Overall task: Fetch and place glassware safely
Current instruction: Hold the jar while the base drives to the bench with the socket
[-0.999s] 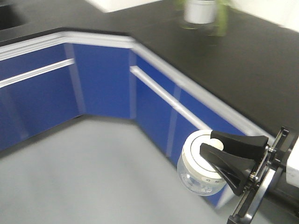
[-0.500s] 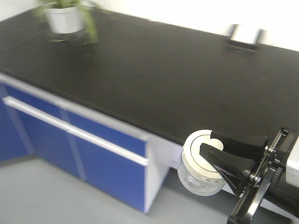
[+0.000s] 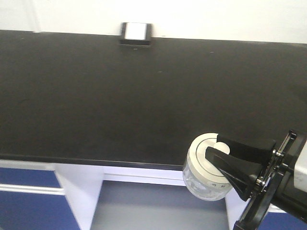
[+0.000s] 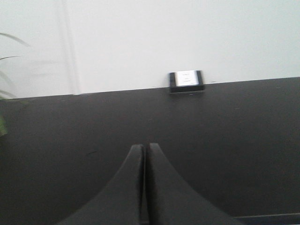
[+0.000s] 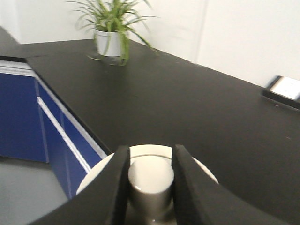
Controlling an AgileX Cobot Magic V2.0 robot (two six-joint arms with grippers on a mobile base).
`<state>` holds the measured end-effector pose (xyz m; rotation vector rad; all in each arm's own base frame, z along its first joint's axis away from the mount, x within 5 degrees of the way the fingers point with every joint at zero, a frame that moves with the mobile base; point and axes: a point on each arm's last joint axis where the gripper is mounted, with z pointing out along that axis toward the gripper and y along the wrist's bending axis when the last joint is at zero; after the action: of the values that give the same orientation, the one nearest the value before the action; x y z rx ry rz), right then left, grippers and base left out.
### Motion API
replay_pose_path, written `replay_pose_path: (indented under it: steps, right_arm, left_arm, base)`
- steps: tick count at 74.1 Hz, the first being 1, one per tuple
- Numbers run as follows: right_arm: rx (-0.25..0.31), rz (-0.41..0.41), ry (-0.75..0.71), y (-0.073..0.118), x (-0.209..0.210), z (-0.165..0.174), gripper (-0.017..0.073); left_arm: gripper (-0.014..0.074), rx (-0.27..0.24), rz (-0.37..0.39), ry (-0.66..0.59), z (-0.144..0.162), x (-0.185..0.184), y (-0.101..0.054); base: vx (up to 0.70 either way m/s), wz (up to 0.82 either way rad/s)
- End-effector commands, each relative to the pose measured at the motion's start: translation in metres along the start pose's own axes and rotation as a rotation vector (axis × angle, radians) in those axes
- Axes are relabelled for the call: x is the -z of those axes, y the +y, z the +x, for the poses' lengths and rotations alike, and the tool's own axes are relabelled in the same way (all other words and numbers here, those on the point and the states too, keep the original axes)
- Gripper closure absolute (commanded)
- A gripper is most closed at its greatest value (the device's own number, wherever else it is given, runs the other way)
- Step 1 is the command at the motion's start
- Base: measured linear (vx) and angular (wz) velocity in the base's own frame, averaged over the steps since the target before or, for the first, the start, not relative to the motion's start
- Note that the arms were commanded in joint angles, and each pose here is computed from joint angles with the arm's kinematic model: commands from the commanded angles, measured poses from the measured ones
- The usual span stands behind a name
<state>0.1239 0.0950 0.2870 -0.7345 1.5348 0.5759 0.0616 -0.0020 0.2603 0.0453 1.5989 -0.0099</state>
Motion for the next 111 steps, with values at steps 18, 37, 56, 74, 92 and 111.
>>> replay_pose_path:
  steps: [18,37,56,74,92,111]
  right_arm:
    - [-0.011,-0.027,-0.073,0.0017,0.001,-0.0147,0.056]
    - [-0.011,-0.027,-0.073,0.0017,0.001,-0.0147,0.056]
    - [-0.011,-0.027,-0.073,0.0017,0.001,-0.0147,0.056]
    - [-0.011,-0.027,-0.073,0.0017,0.001,-0.0147,0.056]
    - [-0.011,-0.027,-0.073,0.0017,0.001,-0.0147,0.056]
    - [-0.011,-0.027,-0.073,0.0017,0.001,-0.0147,0.056]
  left_arm:
    - [0.0601,0.008,0.007,-0.089,-0.015,0.0006,-0.0003]
    - [0.0601,0.008,0.007,-0.089,-0.015,0.0006,-0.0003]
    - [0.0601,0.008,0.007,-0.089,-0.015,0.0006,-0.0003]
    - [0.0601,0.008,0.007,-0.089,-0.015,0.0006,-0.0003]
    - [0.0601,0.008,0.007,-0.089,-0.015,0.0006,-0.0003]
    - [0.0601,0.008,0.007,-0.089,-0.015,0.0006,-0.0003]
  base:
    - [0.02,-0.44]
    - [0.04,-0.02]
    - [0.06,-0.02]
    - [0.09,-0.1]
    - [0.11,0.03]
    - [0.14,0.06]
